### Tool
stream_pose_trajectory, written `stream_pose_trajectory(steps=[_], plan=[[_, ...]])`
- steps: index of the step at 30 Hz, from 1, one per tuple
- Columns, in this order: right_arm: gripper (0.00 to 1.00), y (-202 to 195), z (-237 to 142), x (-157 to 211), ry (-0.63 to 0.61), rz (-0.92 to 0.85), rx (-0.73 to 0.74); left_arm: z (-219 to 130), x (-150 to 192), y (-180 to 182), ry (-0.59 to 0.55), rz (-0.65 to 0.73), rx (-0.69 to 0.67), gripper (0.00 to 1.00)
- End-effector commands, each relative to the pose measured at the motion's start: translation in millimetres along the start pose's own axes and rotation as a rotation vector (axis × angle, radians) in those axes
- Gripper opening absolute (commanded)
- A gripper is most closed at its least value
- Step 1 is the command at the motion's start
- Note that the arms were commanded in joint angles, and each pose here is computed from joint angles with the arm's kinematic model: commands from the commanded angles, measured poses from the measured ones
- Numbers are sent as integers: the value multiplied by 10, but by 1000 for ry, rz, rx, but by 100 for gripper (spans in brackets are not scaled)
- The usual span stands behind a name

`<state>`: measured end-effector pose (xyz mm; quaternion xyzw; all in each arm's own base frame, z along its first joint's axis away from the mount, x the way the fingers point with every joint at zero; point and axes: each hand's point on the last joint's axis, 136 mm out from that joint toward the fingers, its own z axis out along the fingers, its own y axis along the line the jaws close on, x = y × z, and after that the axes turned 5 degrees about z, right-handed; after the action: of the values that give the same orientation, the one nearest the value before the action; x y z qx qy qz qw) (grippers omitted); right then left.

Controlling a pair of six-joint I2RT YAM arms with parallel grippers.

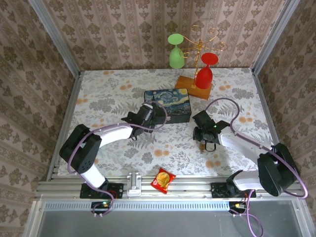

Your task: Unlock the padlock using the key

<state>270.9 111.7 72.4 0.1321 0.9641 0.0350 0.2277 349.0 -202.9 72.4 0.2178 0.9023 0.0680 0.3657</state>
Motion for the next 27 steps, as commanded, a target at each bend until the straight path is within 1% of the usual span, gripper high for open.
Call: stream_pose_trajectory(steps=[1,3,5,6,7,8,10,11,13,15,17,18,20,21,22,23,26,27], plan=[[53,15,-159,-177,-68,0,-6,5,-187,125,-63,-103,-8,100],[55,34,-210,-240,-85,-2,-23,-33,-191,116,-75,-104,8,100],[62,31,-257,-299,-93,-1,-44,-133,-174,138,-89,-121,21,100],[73,45,-278,-368,-115,6,-61,-192,-170,175,-102,-130,20,100],[95,45,-314,-451,-145,5,-73,-289,-184,225,-125,-146,27,100],[100,25,-342,-511,-169,4,-76,-379,-204,278,-153,-164,37,100],[100,-42,-427,-680,-230,-3,-73,-577,-232,434,-214,-217,70,100],[100,-75,-464,-760,-258,-8,-68,-624,-192,526,-226,-224,58,100],[100,-179,-519,-949,-336,-36,-34,-762,-191,870,-289,-241,-29,100],[100,-348,-519,-1135,-419,-42,39,-791,-125,1244,-308,-272,-131,100],[100,-529,-457,-1300,-464,-27,85,-794,-25,1613,-304,-280,-247,100],[100,-580,-411,-1356,-483,-35,96,-781,15,1719,-306,-272,-289,100],[100,-653,-346,-1486,-564,-89,118,-700,98,1885,-335,-231,-372,100],[100,-668,-324,-1529,-611,-122,128,-643,119,1910,-350,-211,-380,100],[100,-686,-304,-1574,-653,-141,133,-566,142,1906,-355,-189,-360,100],[100,-726,-272,-1620,-673,-139,132,-502,170,1949,-353,-199,-365,100],[100,-889,-127,-1706,-686,-43,82,-211,303,2006,-318,-219,-336,100],[100,-921,-112,-1723,-714,-21,63,-154,316,2019,-333,-217,-339,100]])
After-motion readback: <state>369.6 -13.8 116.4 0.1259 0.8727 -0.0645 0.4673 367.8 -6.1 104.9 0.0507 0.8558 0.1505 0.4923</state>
